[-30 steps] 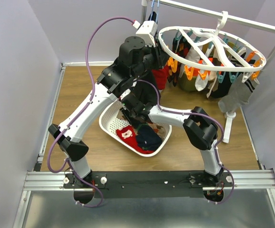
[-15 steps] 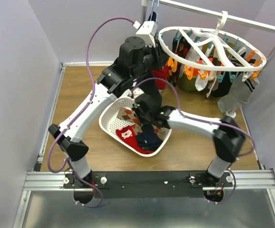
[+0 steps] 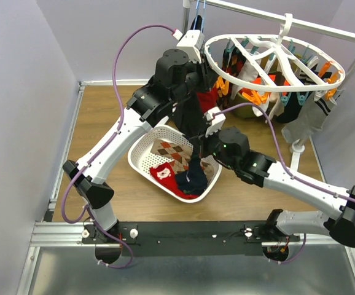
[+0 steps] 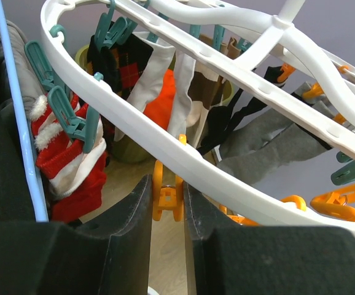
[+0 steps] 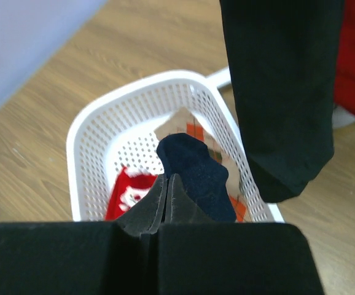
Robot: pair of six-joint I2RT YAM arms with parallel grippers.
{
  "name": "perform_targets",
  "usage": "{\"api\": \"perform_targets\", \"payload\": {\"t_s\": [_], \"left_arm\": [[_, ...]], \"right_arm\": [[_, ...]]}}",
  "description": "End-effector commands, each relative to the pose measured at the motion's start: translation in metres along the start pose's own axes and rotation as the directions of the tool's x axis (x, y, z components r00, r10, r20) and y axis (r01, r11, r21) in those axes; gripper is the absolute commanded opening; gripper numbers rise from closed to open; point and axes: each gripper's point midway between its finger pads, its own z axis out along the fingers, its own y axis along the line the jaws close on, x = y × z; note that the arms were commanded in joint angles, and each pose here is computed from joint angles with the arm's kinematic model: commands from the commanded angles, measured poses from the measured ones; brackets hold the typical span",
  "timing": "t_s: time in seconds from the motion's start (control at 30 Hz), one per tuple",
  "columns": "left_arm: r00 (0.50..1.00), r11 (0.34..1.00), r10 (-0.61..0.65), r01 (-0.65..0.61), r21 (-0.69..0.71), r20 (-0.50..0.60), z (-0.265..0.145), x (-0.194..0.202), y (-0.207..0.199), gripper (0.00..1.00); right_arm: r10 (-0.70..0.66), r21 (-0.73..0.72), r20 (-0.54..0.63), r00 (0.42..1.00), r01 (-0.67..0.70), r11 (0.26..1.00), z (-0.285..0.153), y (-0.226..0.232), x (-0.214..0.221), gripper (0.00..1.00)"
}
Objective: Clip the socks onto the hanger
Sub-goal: Pick up the sock from the bin.
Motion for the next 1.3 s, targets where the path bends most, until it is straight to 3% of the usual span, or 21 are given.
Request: {"api": "perform_targets", "payload": {"t_s": [0.0, 0.4, 0.53, 0.63, 0.8, 0.97, 1.0, 1.03, 1.1, 1.13, 1.17, 1.27], "left_arm": [[0.999, 1.000, 0.008, -0.008, 0.001, -0.035, -0.008, 0.008, 0.000, 0.00], [1.000, 1.000, 0.008, -0.008, 0.002, -0.026, -0.011, 0.005, -0.001, 0.00], [1.000, 1.000, 0.008, -0.008, 0.006, -0.022, -0.012, 0.004, -0.002, 0.00], [1.000, 1.000, 0.005, -0.005, 0.008, -0.030, -0.012, 0.007, -0.002, 0.00], [0.999, 1.000, -0.005, 0.006, 0.020, -0.040, -0.010, 0.014, -0.003, 0.00], [0.999, 1.000, -0.002, 0.003, 0.019, -0.047, -0.010, 0.017, -0.001, 0.00], [0.999, 1.000, 0.000, 0.001, 0.019, -0.047, -0.010, 0.017, -0.001, 0.00], [0.999, 1.000, 0.000, 0.001, 0.019, -0.047, -0.010, 0.017, -0.001, 0.00], [0.999, 1.000, 0.001, 0.000, 0.021, -0.050, -0.009, 0.019, -0.001, 0.00], [0.999, 1.000, 0.003, -0.001, 0.024, -0.051, -0.009, 0.019, -0.001, 0.00], [0.999, 1.000, 0.001, 0.000, 0.025, -0.052, -0.009, 0.019, -0.002, 0.00], [0.998, 1.000, 0.003, -0.001, 0.029, -0.059, -0.008, 0.021, -0.002, 0.00]], "right_arm": [[0.038, -0.035, 0.125, 0.992, -0.034, 0.999, -0.009, 0.008, -0.038, 0.01], [0.038, -0.121, 0.264, 0.964, -0.006, 0.993, -0.008, 0.033, -0.105, 0.01], [0.043, -0.226, 0.214, 0.976, 0.006, 0.974, 0.009, 0.057, -0.093, 0.01], [0.096, -0.218, 0.160, 0.982, -0.060, 0.974, 0.025, 0.052, -0.055, 0.01], [0.156, 0.010, 0.021, 0.988, -0.156, 0.988, 0.026, -0.003, 0.052, 0.01], [0.246, 0.373, -0.009, 0.969, -0.225, 0.900, -0.016, -0.075, 0.109, 0.01], [0.238, 0.436, -0.070, 0.969, -0.185, 0.881, -0.030, -0.087, 0.127, 0.01], [0.250, 0.478, -0.039, 0.967, -0.202, 0.855, -0.041, -0.096, 0.122, 0.01], [0.234, 0.515, -0.102, 0.967, -0.150, 0.844, -0.058, -0.104, 0.133, 0.01], [0.218, 0.497, -0.125, 0.968, -0.129, 0.858, -0.062, -0.102, 0.132, 0.04], [0.202, 0.480, -0.142, 0.969, -0.111, 0.870, -0.063, -0.100, 0.128, 0.19], [0.121, 0.366, -0.224, 0.967, -0.032, 0.930, -0.061, -0.080, 0.113, 0.45]]}}
